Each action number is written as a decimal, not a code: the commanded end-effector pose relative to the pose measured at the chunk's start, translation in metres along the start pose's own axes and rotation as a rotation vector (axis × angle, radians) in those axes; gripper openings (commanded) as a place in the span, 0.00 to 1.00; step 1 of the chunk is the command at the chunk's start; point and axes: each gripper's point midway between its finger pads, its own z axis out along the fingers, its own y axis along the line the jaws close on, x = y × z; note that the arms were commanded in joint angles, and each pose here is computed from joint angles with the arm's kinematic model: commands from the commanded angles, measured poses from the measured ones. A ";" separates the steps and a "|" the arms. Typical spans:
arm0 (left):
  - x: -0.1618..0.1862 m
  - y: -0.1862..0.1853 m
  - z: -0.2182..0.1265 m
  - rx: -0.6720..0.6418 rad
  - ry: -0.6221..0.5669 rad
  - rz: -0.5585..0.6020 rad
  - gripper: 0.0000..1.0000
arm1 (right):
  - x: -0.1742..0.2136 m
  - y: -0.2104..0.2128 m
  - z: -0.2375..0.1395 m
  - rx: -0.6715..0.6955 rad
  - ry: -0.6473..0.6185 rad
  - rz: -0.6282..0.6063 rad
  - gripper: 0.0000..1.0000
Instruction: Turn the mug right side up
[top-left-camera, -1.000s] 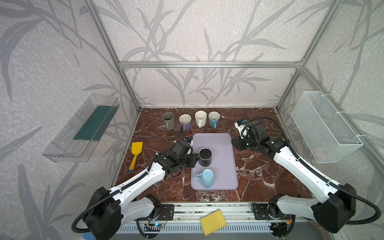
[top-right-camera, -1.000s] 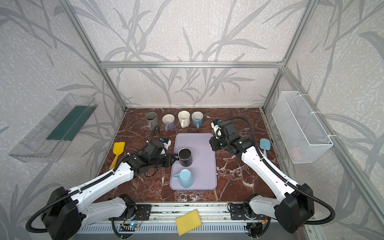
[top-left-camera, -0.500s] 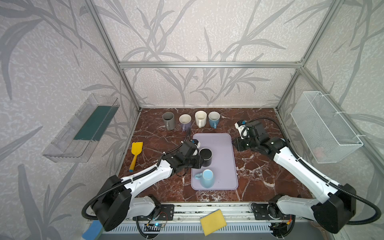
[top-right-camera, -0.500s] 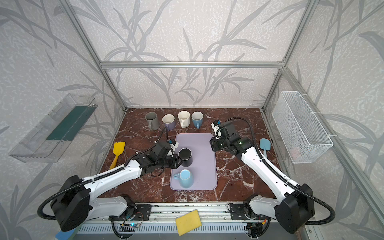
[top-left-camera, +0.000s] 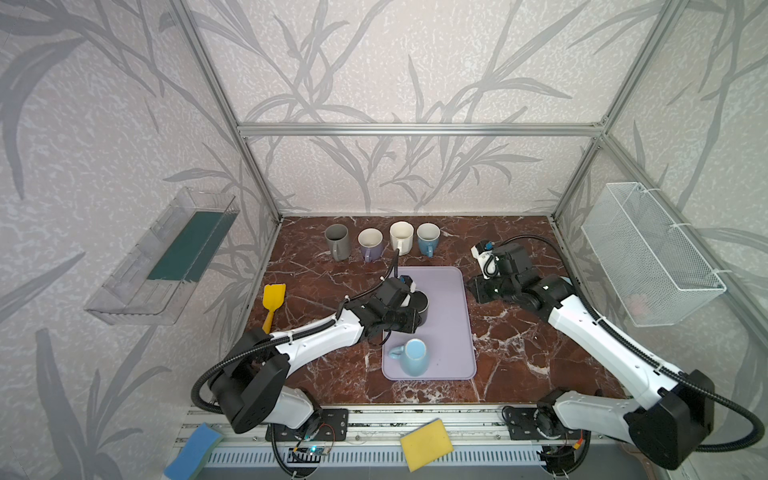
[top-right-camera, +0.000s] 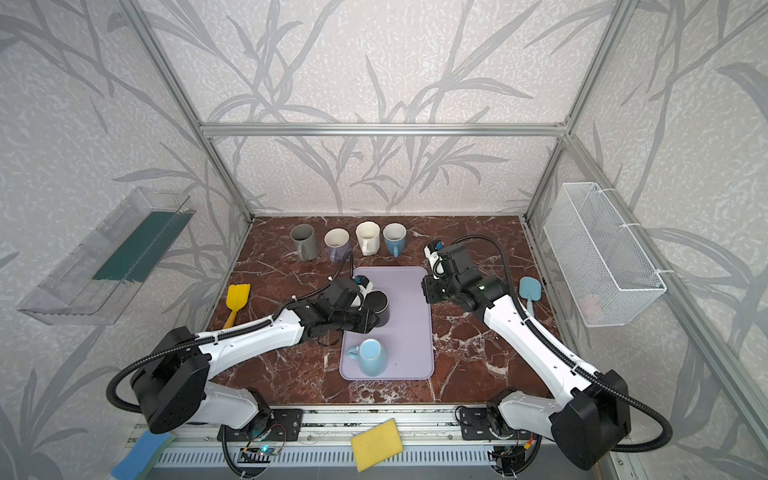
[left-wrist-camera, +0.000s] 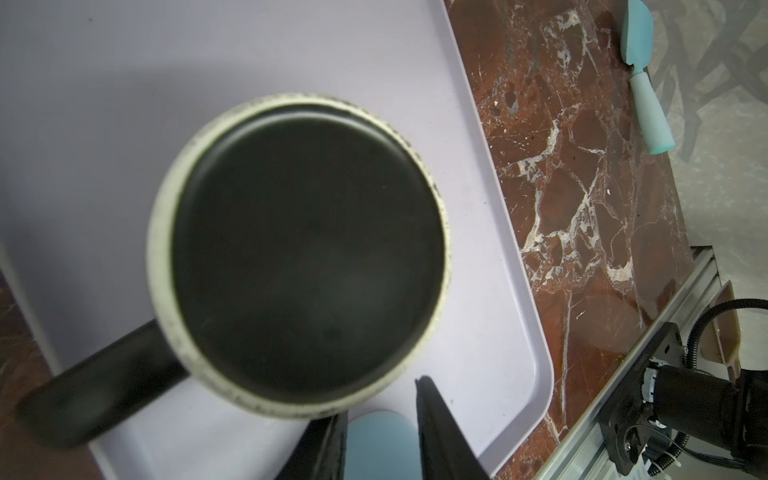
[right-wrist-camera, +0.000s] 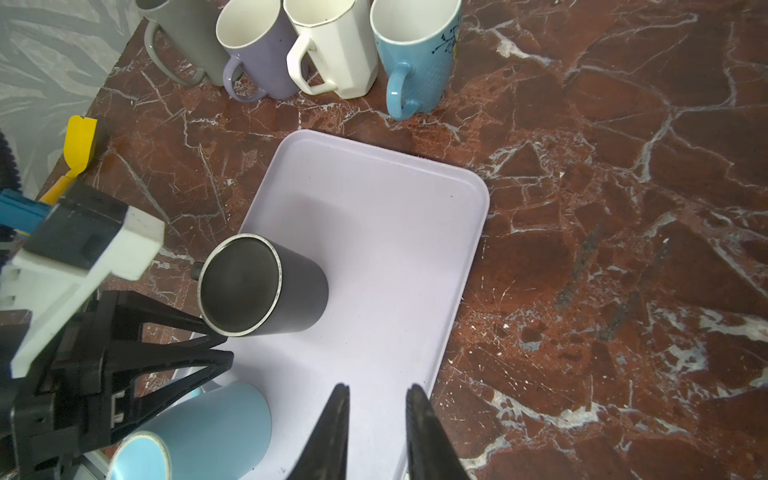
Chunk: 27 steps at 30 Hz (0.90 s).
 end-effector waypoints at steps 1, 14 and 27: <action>-0.021 -0.018 0.000 0.038 -0.043 0.030 0.31 | 0.001 -0.004 -0.007 0.022 -0.012 -0.016 0.26; -0.041 -0.012 -0.039 -0.092 -0.109 0.171 0.34 | 0.001 -0.006 -0.008 0.024 -0.011 -0.014 0.26; -0.030 0.033 -0.057 -0.312 -0.032 0.343 0.44 | 0.001 -0.007 -0.016 0.028 -0.019 -0.017 0.26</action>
